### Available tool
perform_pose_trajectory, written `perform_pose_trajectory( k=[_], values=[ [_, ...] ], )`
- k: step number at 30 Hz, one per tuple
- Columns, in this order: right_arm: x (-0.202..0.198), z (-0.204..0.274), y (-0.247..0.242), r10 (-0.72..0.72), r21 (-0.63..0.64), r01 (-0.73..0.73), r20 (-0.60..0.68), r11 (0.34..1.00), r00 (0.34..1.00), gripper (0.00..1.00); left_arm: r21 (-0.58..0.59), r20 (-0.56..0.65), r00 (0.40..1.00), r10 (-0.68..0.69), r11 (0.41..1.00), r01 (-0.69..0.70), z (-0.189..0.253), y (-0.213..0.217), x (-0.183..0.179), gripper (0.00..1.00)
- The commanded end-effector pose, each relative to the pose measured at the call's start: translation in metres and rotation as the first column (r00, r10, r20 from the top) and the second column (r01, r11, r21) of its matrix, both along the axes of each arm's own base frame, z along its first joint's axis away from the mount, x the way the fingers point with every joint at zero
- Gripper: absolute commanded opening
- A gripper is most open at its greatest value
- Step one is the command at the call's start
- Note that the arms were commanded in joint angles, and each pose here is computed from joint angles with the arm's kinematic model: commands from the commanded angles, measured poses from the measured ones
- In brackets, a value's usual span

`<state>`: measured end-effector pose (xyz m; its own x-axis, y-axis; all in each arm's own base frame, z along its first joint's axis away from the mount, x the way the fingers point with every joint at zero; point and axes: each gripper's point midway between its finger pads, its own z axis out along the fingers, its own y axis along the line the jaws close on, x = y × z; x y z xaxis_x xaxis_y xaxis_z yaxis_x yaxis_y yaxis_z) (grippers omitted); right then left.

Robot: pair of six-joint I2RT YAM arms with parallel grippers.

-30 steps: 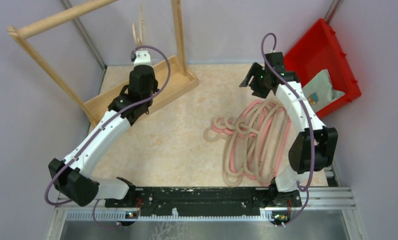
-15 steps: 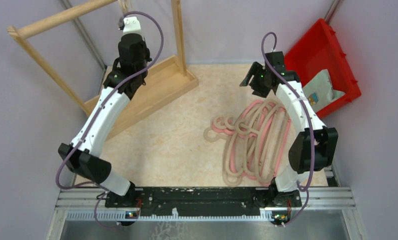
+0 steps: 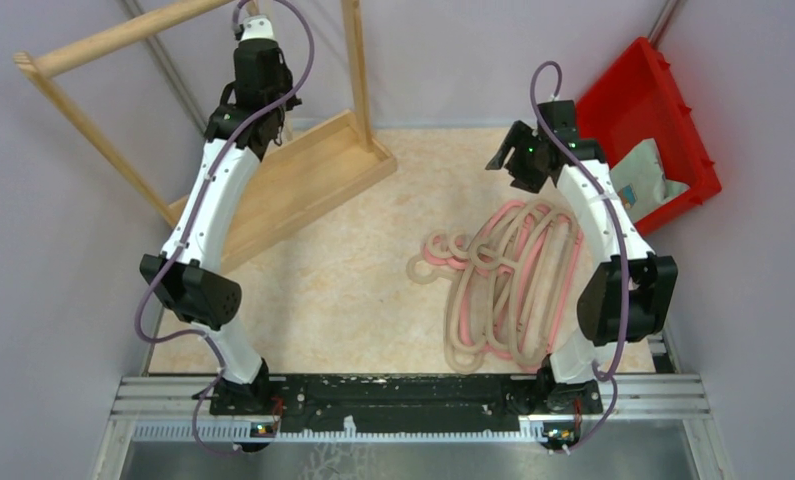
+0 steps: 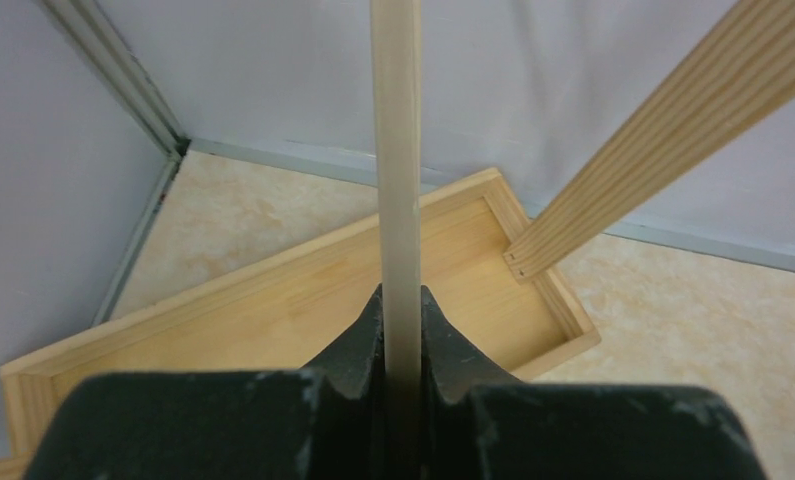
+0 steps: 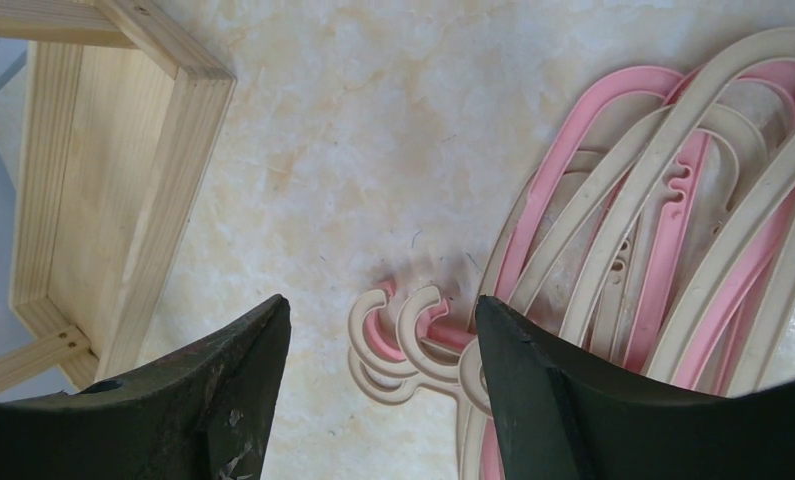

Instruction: Organize the hangers

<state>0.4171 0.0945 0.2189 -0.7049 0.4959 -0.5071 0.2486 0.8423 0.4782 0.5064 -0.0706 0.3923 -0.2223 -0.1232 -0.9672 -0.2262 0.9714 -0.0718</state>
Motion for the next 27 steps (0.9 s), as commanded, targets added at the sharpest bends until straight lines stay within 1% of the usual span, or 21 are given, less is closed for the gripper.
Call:
perform_pose_trajectory(
  k=[1,4,5,6,7,8,10,11,12,13,16,19,23,27],
  values=[
    [0.002,0.013,-0.006,0.001,-0.005,-0.001,0.039,1.000,0.999,0.68,-0.052,-0.095,0.992,-0.084,0.996,0.079,-0.029,-0.021,0.002,0.00],
    [-0.001,0.006,-0.009,0.001,-0.019,0.000,0.020,1.000,1.000,0.71,-0.066,-0.140,0.983,-0.119,0.992,0.111,-0.046,-0.027,-0.002,0.00],
    [-0.003,0.005,-0.010,-0.003,-0.024,0.003,0.015,1.000,1.000,0.72,-0.064,-0.147,0.981,-0.129,0.991,0.120,-0.050,-0.028,-0.004,0.02],
    [-0.004,0.002,-0.011,-0.004,-0.031,0.004,0.009,1.000,1.000,0.73,-0.063,-0.146,0.979,-0.141,0.989,0.133,-0.051,-0.029,-0.007,0.09],
    [-0.006,0.000,-0.012,-0.005,-0.037,0.005,0.006,0.999,1.000,0.76,-0.058,-0.140,0.977,-0.158,0.987,0.152,-0.050,-0.030,-0.009,0.19],
    [-0.008,-0.002,-0.014,-0.006,-0.045,0.006,0.002,0.999,1.000,0.78,-0.053,-0.129,0.976,-0.174,0.984,0.169,-0.048,-0.031,-0.011,0.24],
    [-0.011,-0.007,-0.017,-0.009,-0.063,0.008,-0.008,0.998,1.000,0.81,-0.045,-0.100,0.976,-0.196,0.980,0.192,-0.040,-0.032,-0.016,0.29],
    [-0.014,-0.008,-0.019,-0.009,-0.073,0.008,-0.010,0.997,1.000,0.83,-0.045,-0.086,0.975,-0.206,0.978,0.203,-0.035,-0.033,-0.018,0.37],
    [-0.016,-0.011,-0.020,-0.008,-0.083,0.007,-0.014,0.997,1.000,0.85,-0.045,-0.078,0.972,-0.220,0.975,0.217,-0.032,-0.034,-0.021,0.41],
    [-0.018,-0.013,-0.022,-0.009,-0.092,0.007,-0.020,0.996,1.000,0.86,-0.045,-0.067,0.971,-0.229,0.973,0.227,-0.026,-0.035,-0.024,0.43],
    [-0.026,-0.024,-0.026,-0.008,-0.115,0.004,-0.042,0.993,0.999,0.88,-0.052,-0.039,0.962,-0.271,0.962,0.269,-0.016,-0.039,-0.034,0.53],
    [-0.039,-0.042,-0.029,-0.006,-0.133,-0.006,-0.092,0.991,0.996,0.89,-0.064,-0.006,0.951,-0.311,0.949,0.310,-0.010,-0.043,-0.046,0.57],
    [-0.055,-0.064,-0.038,-0.020,-0.180,-0.008,-0.155,0.984,0.988,0.89,-0.084,0.017,0.938,-0.346,0.934,0.346,-0.010,-0.044,-0.069,0.70],
    [-0.070,-0.093,-0.052,-0.064,-0.248,0.009,-0.215,0.969,0.974,0.87,-0.102,0.028,0.920,-0.390,0.915,0.391,-0.020,-0.046,-0.095,0.73]
  ],
)
